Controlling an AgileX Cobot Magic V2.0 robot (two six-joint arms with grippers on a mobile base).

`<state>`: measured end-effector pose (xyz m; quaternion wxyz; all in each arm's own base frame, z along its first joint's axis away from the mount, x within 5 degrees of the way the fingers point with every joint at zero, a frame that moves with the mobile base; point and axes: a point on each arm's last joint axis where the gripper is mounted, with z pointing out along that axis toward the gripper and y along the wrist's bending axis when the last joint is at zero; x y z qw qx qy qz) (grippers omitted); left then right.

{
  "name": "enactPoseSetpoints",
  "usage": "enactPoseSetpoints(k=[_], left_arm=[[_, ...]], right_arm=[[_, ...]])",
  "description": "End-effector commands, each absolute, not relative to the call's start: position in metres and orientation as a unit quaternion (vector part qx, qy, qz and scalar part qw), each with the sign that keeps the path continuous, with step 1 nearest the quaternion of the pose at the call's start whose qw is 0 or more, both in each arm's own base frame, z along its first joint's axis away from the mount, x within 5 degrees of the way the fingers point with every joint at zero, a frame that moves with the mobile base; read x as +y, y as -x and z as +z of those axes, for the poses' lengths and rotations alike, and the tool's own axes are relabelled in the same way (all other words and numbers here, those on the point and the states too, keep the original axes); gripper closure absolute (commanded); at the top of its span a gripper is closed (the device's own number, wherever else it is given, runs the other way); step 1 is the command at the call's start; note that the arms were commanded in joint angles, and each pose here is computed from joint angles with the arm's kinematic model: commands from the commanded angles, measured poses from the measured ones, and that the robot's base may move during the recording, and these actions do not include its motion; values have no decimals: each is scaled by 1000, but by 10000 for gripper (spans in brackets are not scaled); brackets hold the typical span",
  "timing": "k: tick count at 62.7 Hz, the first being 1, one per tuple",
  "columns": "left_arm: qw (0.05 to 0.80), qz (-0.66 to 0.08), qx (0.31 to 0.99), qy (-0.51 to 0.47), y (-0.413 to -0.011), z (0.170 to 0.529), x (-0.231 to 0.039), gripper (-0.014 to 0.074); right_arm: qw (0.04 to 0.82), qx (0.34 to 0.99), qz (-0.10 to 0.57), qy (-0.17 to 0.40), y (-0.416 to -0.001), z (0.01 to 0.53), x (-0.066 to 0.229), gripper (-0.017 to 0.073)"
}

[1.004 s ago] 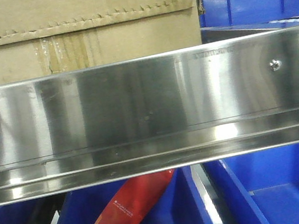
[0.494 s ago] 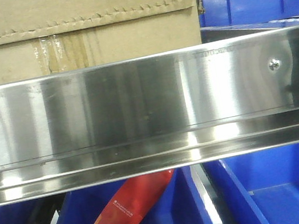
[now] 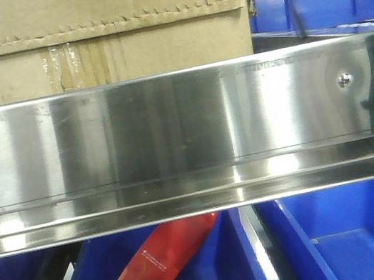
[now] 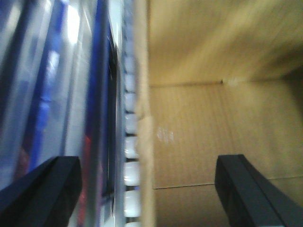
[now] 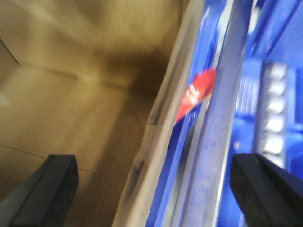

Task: Grab carton from right shelf to conveyor
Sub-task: 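Clamp the carton's side walls with the left and right grippers, then lift the carton off the shelf with both grippers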

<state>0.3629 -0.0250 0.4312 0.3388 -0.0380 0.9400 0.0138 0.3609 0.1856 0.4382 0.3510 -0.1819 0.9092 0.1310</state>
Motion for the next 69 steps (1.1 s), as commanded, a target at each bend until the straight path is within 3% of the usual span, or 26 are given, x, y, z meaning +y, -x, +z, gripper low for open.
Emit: enactPoseSetpoints(k=[1,10,17,22,31,34,39,52,69], left_arm=[[339,11,940,42,-368,429,-25,117],[334,14,941,42,-370,425,-24,117],[334,23,942,41,-371,424,-23,134],[331,25,943,41,-373,421,-23,202],[326,26,944,41,-376,418,-23,516],[326,26,944,41,-376,418,-23,641],[326,26,944,41,-376,418,-23,579],[338,22,940,41,-368,428,-23,582],[419,-6,907,42,-308,489,-21,601]], right_arm=[[356,908,130,181,-365,437,187,32],[345,912,127,182,-372,426,190,37],[340,914,125,182,-374,422,192,127],[339,914,125,182,-375,421,192,304],[339,914,125,182,-375,421,192,655],[339,914,125,182,-375,421,192,632],[339,914,125,182,-375,421,192,629],[352,909,129,181,-367,433,188,629],[413,882,142,178,-324,487,167,629]])
